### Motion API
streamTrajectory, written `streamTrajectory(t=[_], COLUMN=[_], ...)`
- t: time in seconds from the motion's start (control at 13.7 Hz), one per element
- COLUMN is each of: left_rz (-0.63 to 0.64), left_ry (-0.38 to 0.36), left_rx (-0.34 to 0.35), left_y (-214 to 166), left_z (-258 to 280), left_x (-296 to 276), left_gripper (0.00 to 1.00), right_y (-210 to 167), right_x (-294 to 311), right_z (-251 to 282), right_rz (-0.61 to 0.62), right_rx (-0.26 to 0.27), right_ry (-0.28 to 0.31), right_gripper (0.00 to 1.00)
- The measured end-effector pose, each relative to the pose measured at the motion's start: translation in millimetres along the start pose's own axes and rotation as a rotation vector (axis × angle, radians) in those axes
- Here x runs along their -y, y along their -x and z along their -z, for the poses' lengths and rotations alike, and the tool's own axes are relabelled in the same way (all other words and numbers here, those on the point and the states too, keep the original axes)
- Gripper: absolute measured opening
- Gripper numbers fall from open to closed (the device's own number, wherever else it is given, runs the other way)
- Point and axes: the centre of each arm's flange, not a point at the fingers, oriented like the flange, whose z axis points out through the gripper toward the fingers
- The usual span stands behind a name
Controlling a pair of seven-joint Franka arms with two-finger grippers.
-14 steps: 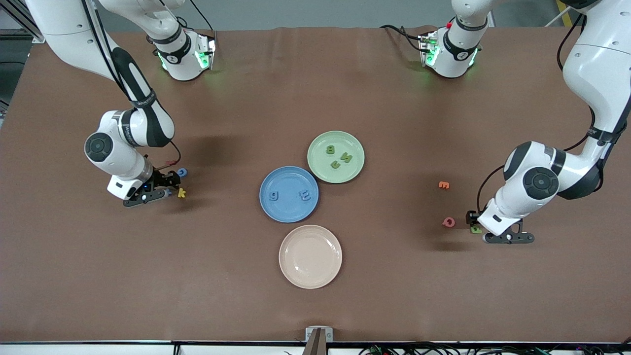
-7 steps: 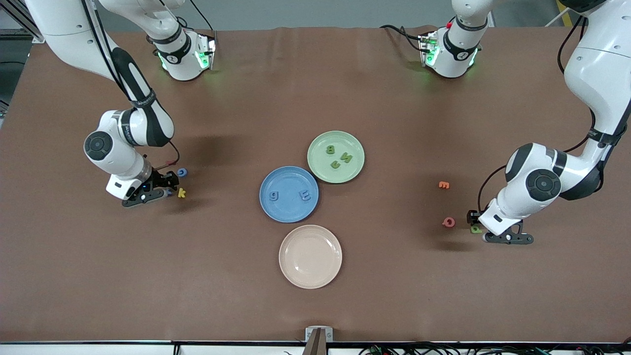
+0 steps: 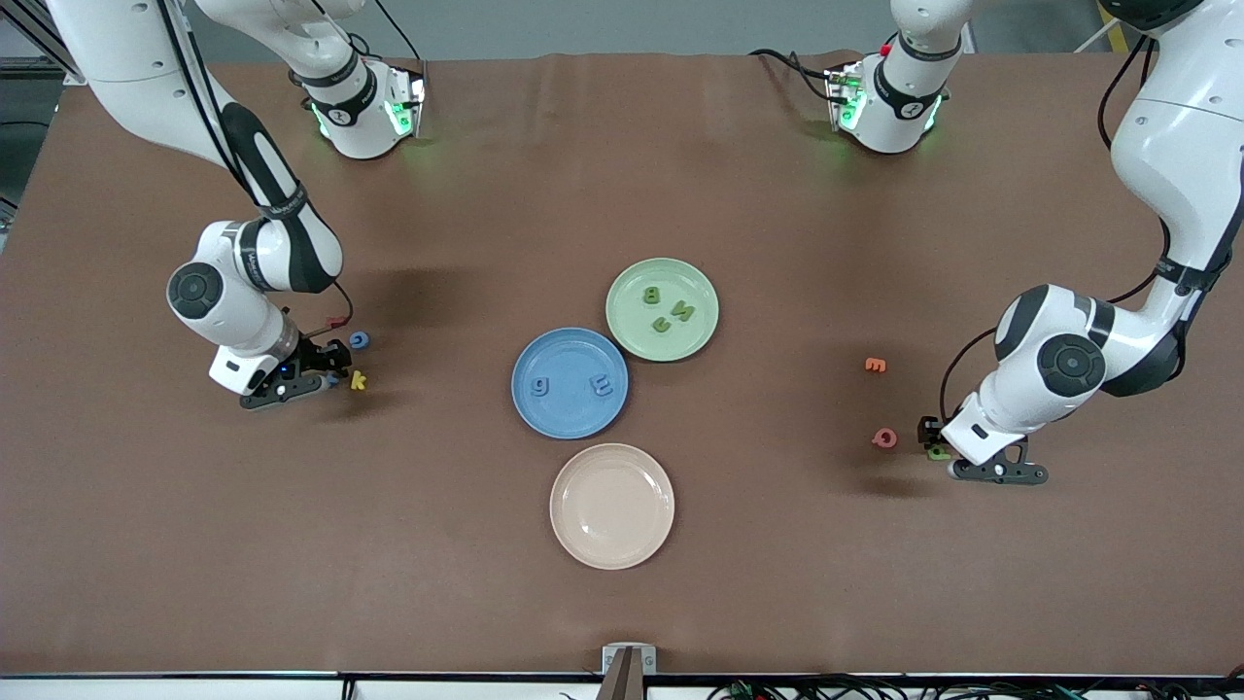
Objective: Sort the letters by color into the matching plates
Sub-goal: 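Grasp the blue x with the right gripper while the left gripper reaches green p, then grasp the green p with the left gripper while the right gripper lifts the x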
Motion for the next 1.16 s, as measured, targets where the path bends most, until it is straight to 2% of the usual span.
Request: streamTrajectory(t=[0.36,0.51,0.58,0.8,0.95,1.16], left_rz=[-0.010,-0.005,-0.002,0.008,0.013,0.014], left_ry=[0.019,0.020,0.021,0.021,0.028,0.038], left_rx=[-0.009,-0.012,-0.014,-0.012,-0.014,-0.020], left_y=[-2.5,-3.6,-4.3,-5.1,-6.1,-7.2], left_z=[-8.1,-8.5,-8.9,-13.4,-17.3,-20.1], left_x=[6.1,12.2,14.0,20.2,20.9,19.4], left_gripper=[0.63,0.63,0.63,0.62,0.62,0.62], right_y=[-0.3,-1.7,-1.7,-2.8,-2.7,-2.7], right_x=[0.1,0.7,0.5,-1.1,-2.1,-2.2], right_z=[-2.6,-0.7,-0.8,2.5,3.8,3.4], right_rz=[0.000,0.002,0.001,-0.001,-0.003,-0.012], right_rx=[-0.003,-0.008,-0.008,-0.014,-0.015,-0.014], right_ry=[0.002,0.002,0.002,0.004,0.005,0.004], right_gripper=[0.75,0.60,0.60,0.31,0.27,0.27])
